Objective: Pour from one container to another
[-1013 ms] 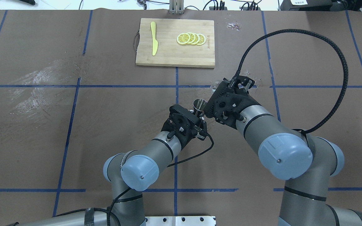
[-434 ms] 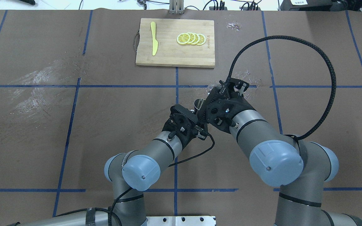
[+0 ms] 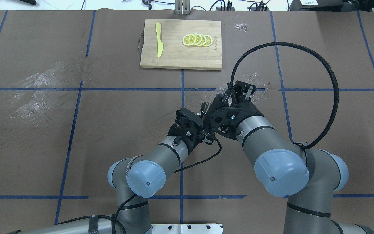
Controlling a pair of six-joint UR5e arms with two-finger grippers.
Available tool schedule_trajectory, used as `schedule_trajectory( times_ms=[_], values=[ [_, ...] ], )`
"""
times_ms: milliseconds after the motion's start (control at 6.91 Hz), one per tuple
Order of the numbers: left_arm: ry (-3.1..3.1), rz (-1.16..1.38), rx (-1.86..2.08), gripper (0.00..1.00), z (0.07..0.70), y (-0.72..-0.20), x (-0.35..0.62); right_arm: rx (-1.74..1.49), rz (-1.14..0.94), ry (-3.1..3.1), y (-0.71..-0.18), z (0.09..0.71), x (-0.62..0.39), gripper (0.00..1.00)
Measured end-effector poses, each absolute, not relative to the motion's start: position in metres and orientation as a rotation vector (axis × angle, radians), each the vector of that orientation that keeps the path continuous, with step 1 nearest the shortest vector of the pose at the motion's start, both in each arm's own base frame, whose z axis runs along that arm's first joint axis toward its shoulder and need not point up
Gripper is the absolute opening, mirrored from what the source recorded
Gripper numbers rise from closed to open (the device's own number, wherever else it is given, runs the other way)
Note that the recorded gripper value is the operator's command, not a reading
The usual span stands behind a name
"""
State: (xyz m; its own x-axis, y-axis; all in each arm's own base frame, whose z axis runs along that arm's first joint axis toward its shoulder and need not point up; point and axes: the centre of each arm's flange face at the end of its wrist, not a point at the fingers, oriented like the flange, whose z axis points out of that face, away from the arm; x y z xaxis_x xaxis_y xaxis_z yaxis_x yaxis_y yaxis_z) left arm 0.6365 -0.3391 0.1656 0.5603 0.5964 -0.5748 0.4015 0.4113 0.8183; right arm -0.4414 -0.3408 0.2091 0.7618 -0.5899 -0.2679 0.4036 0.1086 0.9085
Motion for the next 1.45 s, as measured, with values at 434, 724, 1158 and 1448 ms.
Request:
schedule_trajectory(
  times_ms=[434,724,1158,1448],
  values=[
    [1.031,0.154,1.2,0.0,0.165,-0.339,0.636,1.289,-0.765,-0.127,-0.335,0.198,-0.447,0.0],
    [1.032,0.152,1.2,0.0,0.165,-0.339,0.636,1.297,-0.792,-0.061,-0.33,0.178,-0.456,0.0],
    [1.032,0.152,1.2,0.0,0.165,-0.339,0.636,1.294,-0.814,-0.024,-0.328,0.177,-0.461,0.0],
    [1.032,0.152,1.2,0.0,0.165,-0.339,0.636,1.294,-0.813,0.015,-0.332,0.181,-0.461,0.0]
  ],
)
